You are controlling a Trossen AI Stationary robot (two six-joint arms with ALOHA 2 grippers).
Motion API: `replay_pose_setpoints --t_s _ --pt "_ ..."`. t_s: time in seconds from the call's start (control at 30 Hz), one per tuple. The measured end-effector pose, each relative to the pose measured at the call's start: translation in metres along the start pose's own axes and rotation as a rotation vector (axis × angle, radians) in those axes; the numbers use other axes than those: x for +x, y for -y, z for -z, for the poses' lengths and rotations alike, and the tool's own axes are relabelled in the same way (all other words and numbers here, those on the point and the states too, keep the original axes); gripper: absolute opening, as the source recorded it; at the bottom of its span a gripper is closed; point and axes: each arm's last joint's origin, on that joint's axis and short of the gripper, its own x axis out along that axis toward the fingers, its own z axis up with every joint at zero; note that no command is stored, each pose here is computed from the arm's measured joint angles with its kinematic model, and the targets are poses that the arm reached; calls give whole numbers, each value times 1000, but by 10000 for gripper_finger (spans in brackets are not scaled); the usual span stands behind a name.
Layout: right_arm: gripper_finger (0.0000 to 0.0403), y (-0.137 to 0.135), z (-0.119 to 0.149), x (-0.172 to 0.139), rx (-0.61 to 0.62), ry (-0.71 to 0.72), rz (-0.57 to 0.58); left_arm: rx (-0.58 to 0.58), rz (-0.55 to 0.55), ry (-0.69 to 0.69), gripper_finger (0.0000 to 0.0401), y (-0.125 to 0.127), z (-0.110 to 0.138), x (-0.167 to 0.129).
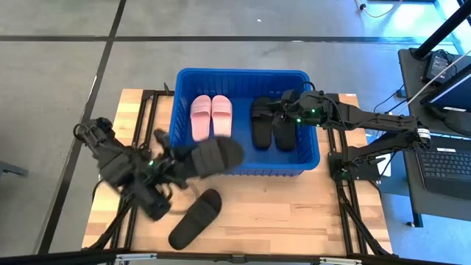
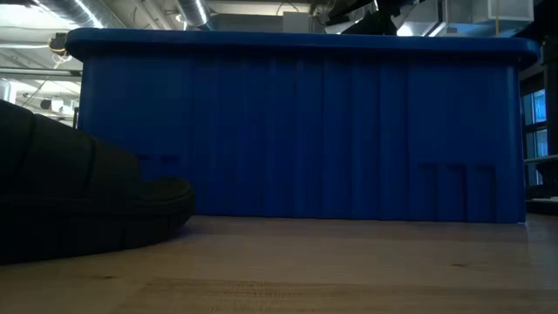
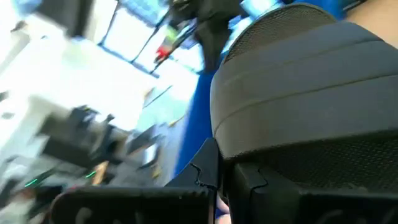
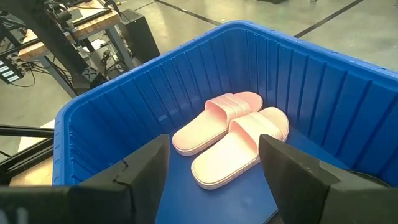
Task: Pick and place slides into bin
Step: Put the black slipper into the blue bin
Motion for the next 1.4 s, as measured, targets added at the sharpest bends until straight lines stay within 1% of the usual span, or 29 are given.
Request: replay_pose_setpoints --t_s 0.1,0.33,0.43,0.53,0.63,0.73,0.87,0.97,1.07,1.17,1.23,1.4 --pt "248 0 0 0 -2 0 0 -3 -88 -75 3 -11 1 26" --pt "248 0 -2 -5 1 13 -5 -70 -245 -277 3 -41 14 86" --pt "248 1 -5 -12 -21 35 -13 -126 -299 -341 3 -54 21 106" --pt "248 1 -9 -21 -64 64 -23 -221 -322 -387 3 -64 25 127" --pt "248 1 -12 -28 -119 84 -26 -291 -296 -422 3 -70 30 147" --pt "248 2 -14 -32 -161 103 -29 -343 -288 -421 3 -72 32 166" --pt "248 1 -13 -32 -166 100 -33 -410 -297 -388 3 -73 33 189" --pt "248 0 -13 -29 -169 90 -61 -453 -297 -362 3 -76 36 205" --pt "248 -1 -12 -24 -169 92 -63 -482 -302 -337 3 -77 41 220" --pt "248 -2 -12 -19 -170 97 -63 -504 -283 -325 3 -79 47 231" --pt "248 -3 -13 -17 -169 105 -66 -537 -249 -302 3 -79 50 238" --pt "248 -3 -13 -17 -223 109 -63 -618 -93 -207 3 -79 55 253"
